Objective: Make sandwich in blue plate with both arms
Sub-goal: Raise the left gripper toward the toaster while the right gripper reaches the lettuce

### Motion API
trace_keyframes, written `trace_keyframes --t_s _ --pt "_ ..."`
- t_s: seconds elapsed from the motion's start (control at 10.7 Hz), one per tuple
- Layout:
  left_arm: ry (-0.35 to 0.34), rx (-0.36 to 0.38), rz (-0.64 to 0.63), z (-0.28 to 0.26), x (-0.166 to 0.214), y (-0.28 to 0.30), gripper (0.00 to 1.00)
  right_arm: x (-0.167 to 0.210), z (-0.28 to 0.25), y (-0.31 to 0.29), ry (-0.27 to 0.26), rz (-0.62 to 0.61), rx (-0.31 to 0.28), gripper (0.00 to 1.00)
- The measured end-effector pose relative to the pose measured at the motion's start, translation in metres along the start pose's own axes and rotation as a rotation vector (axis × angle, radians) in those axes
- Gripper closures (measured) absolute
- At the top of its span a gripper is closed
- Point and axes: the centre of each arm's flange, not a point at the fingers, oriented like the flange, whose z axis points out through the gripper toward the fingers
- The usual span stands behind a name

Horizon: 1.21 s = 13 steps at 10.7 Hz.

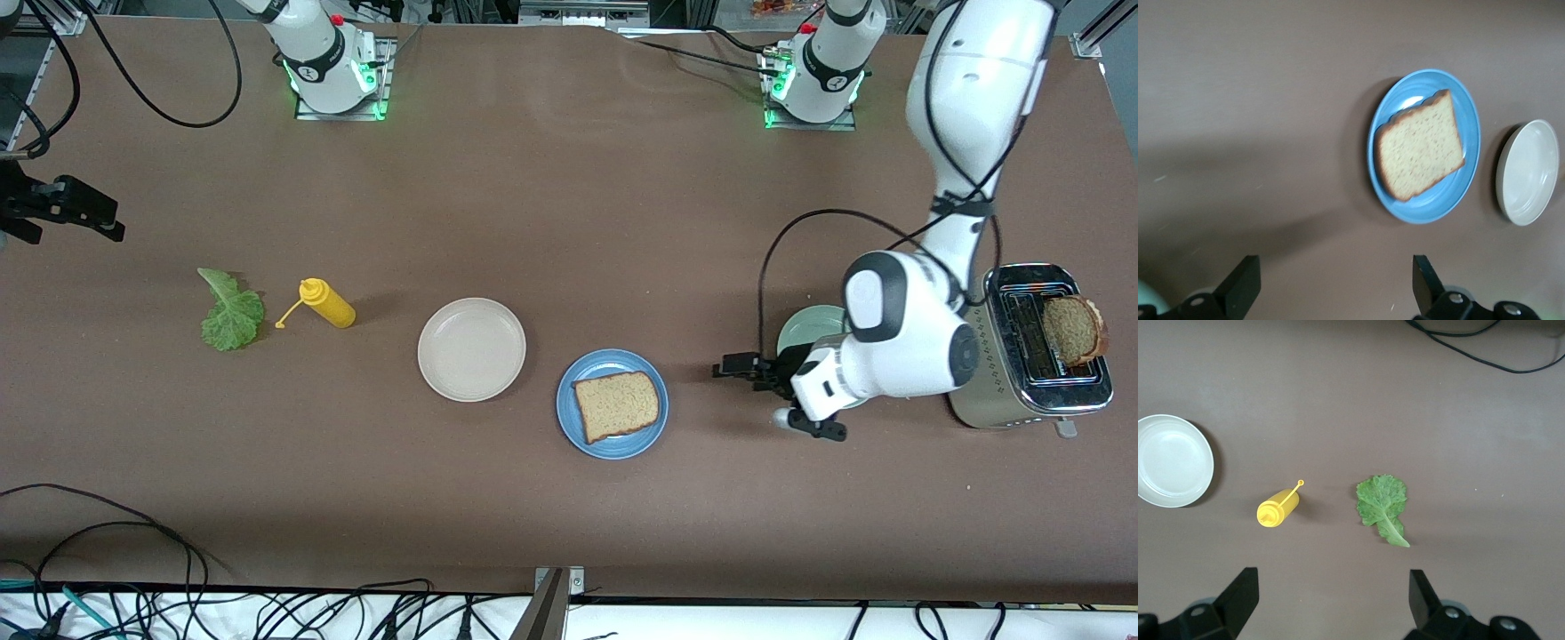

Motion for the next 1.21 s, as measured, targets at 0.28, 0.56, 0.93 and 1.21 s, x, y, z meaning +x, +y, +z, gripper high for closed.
trace_keyframes --t_s 0.28,0.56,0.93,1.21 --pt "-0.052 0.156 -0.038 -0.056 -0.017 0.027 0.0 0.001 0.004 -0.003 -0.01 -0.019 0.001 0.0" --pt "-0.12 0.263 -0.032 -0.123 -0.054 0.052 0.0 0.006 0.035 0.003 -0.072 -0.041 0.004 0.0" --pt "-0.134 0.397 -0.042 -0.215 -0.106 0.055 0.0 0.019 0.102 0.033 -0.179 -0.037 0.013 0.0" --pt "-0.089 0.441 -0.055 -0.252 -0.133 0.052 0.0 0.021 0.146 0.053 -0.165 -0.103 -0.012 0.0"
